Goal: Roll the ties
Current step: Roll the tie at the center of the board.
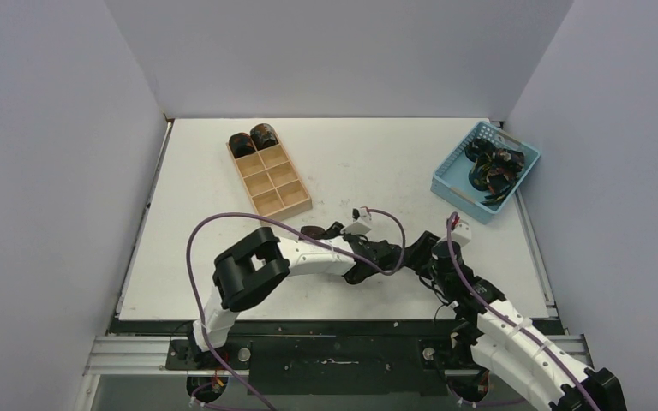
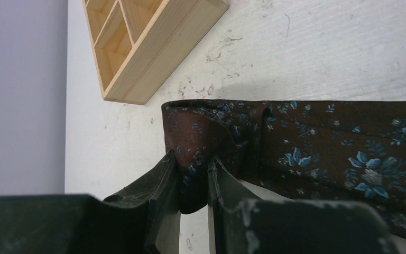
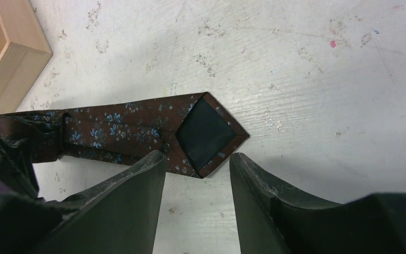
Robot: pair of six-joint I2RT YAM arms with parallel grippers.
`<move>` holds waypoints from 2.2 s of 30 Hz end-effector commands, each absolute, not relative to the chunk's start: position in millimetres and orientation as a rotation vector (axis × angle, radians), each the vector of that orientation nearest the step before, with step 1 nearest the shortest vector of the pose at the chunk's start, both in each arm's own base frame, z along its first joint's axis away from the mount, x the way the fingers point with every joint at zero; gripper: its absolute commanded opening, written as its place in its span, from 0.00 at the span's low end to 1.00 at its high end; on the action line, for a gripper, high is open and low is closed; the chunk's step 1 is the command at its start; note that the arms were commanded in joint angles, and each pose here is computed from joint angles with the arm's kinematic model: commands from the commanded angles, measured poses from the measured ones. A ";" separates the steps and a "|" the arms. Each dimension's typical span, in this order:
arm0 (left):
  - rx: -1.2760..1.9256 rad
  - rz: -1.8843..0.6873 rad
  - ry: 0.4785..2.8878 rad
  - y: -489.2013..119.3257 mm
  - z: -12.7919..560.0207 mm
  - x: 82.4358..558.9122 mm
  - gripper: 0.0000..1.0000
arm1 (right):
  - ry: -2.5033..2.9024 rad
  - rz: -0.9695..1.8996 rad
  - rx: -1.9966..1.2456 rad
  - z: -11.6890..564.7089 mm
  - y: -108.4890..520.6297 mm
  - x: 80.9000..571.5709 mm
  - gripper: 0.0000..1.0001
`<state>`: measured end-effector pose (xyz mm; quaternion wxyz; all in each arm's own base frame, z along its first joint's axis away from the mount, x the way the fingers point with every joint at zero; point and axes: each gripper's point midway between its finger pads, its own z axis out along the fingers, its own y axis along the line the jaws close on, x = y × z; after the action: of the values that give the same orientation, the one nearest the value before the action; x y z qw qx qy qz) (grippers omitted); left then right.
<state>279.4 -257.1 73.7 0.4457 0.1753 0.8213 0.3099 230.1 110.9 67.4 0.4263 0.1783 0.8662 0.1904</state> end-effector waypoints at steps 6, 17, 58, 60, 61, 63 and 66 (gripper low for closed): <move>0.424 0.633 2.068 -285.4 69.6 274.3 0.33 | 2.148 0.448 0.481 68.7 101.8 228.6 0.50; 0.346 0.286 2.202 -309.8 78.2 264.6 0.78 | 2.140 0.470 0.480 75.5 103.0 226.8 0.52; -0.372 -0.729 2.077 -173.8 125.8 257.2 0.89 | 2.233 0.669 -0.219 102.7 334.2 294.6 0.54; -0.367 -0.750 2.060 -177.0 127.7 260.8 0.89 | 2.254 0.648 -0.198 93.8 326.2 295.2 0.54; -0.367 -0.753 2.065 -177.9 125.6 261.1 0.89 | 2.263 0.640 -0.188 89.9 321.5 295.3 0.53; -0.362 -0.761 2.074 -180.4 122.0 261.8 0.89 | 2.280 0.624 -0.166 81.9 311.3 295.6 0.53; -0.349 -0.782 2.086 -185.6 117.9 263.2 0.89 | 2.307 0.615 -0.133 69.9 296.3 295.3 0.52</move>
<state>254.7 -172.8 106.7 0.4192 -0.1462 0.8524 -0.2763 285.2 313.7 71.3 0.3525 -0.0803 0.9003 0.2423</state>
